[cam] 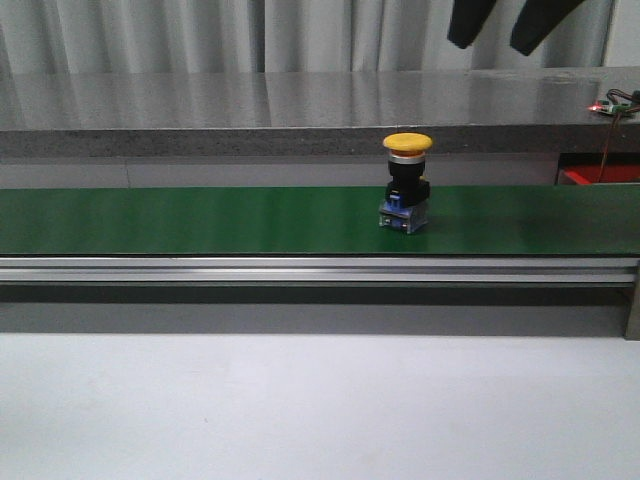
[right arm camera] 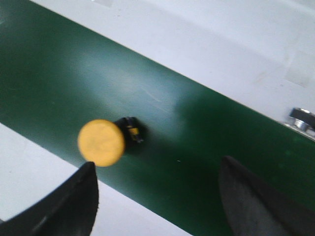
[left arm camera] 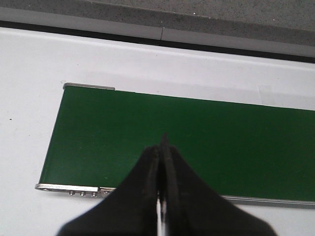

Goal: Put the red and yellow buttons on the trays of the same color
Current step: 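Return the right gripper to the belt end and grasp the yellow button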

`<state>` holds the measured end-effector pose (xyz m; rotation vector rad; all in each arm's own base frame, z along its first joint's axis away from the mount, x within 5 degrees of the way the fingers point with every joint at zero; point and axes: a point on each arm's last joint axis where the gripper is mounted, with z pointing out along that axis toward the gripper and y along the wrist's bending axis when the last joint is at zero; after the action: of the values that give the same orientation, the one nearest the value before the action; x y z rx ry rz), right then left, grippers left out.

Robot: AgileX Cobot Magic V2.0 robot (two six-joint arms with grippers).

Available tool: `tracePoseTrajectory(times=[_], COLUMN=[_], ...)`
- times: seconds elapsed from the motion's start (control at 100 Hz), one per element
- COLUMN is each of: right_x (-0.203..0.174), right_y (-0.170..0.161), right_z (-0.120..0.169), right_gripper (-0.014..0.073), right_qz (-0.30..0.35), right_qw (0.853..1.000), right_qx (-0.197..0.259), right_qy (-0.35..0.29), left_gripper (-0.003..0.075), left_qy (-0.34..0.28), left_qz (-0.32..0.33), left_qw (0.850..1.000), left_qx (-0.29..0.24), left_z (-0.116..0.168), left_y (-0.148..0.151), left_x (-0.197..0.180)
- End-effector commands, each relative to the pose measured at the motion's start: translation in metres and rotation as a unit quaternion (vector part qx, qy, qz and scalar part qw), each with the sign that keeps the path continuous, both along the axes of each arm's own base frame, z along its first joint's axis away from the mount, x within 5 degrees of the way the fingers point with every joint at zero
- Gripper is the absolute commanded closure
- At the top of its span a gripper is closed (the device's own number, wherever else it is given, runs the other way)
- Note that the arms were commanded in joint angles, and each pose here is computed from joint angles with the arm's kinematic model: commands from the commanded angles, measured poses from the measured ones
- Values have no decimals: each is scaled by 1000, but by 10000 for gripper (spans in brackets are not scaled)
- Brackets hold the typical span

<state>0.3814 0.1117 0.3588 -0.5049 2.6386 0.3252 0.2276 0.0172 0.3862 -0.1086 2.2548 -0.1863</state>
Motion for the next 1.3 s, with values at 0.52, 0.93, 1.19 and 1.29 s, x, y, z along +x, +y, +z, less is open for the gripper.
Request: tracePoseTrajectory(times=[0.52,0.93,1.19,1.29], right_x=[-26,-27,-16,-11], right_y=[20,13,-2,-1], right_z=[12,-18,-29,-41], right_gripper=[81,81,81,81], right_qz=[44,35,-8,-7], right_qw=[999,995,991,990], right_qx=[-28,-71,-128,-131], right_qy=[13,53,35,58], left_gripper=[740,739,739,740], left_qy=[-56,-60,-60,-60], left_qz=[6,7,7,7], left_qw=[998,998,998,998], left_qx=[-3,-3,-3,-3], left_z=[18,18,18,18], left_y=[-1,-1,-1,-1], left_x=[-1,-1,-1,-1])
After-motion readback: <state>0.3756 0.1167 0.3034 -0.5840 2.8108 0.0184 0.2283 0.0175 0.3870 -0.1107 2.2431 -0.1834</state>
